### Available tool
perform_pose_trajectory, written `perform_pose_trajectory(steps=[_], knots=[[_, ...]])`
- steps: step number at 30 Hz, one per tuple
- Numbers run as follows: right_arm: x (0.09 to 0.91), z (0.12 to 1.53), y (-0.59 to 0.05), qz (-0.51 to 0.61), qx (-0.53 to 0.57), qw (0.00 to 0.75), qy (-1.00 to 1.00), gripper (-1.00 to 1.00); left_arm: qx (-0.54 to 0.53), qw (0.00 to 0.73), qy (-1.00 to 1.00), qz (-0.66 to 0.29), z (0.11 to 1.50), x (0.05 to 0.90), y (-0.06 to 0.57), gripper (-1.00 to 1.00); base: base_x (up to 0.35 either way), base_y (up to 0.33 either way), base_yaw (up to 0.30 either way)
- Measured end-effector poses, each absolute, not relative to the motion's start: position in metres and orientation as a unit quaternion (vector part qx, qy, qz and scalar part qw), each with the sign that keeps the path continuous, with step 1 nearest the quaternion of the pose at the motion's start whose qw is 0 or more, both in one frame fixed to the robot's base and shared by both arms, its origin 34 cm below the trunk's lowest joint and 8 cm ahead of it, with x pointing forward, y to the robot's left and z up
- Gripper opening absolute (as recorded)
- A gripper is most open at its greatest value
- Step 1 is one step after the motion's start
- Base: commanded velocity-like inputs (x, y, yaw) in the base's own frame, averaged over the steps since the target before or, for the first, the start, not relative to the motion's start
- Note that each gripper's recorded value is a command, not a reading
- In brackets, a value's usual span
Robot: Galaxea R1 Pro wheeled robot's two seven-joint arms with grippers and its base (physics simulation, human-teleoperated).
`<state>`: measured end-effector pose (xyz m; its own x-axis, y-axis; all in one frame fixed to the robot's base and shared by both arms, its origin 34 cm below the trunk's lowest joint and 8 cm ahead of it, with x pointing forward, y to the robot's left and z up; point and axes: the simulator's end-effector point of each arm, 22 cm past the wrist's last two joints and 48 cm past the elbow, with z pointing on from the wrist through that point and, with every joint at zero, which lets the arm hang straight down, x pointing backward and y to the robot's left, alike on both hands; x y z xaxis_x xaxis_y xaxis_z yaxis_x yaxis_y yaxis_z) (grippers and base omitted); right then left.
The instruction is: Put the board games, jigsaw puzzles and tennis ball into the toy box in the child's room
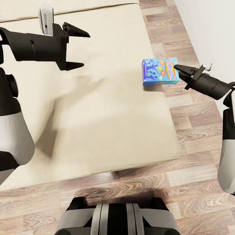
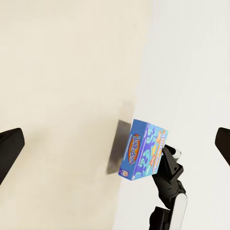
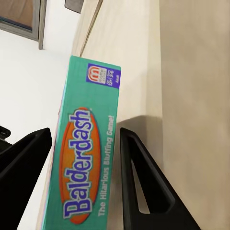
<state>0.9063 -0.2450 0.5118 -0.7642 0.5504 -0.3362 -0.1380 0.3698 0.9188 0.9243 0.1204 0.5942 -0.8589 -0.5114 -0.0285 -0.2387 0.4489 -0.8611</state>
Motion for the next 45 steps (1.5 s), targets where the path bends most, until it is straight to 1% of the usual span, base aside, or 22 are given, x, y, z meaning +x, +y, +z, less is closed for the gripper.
perform_pose_trajectory(steps=[14,26,45], knots=[[0.906,0.512,-0.245,0.545,0.135,0.316,0.765,-1.0,-0.224,0.144,0.839,-0.475,0.594,0.924,0.12,1.0,0.0,0.0,0.0],[0.919,0.553,-0.279,0.534,0.143,0.336,0.762,-1.0,-0.224,0.14,0.846,-0.463,0.61,0.927,0.126,1.0,0.0,0.0,0.0],[0.926,0.6,-0.283,0.544,0.147,0.34,0.753,-1.0,-0.225,0.139,0.847,-0.462,0.647,0.934,0.127,1.0,0.0,0.0,0.0]])
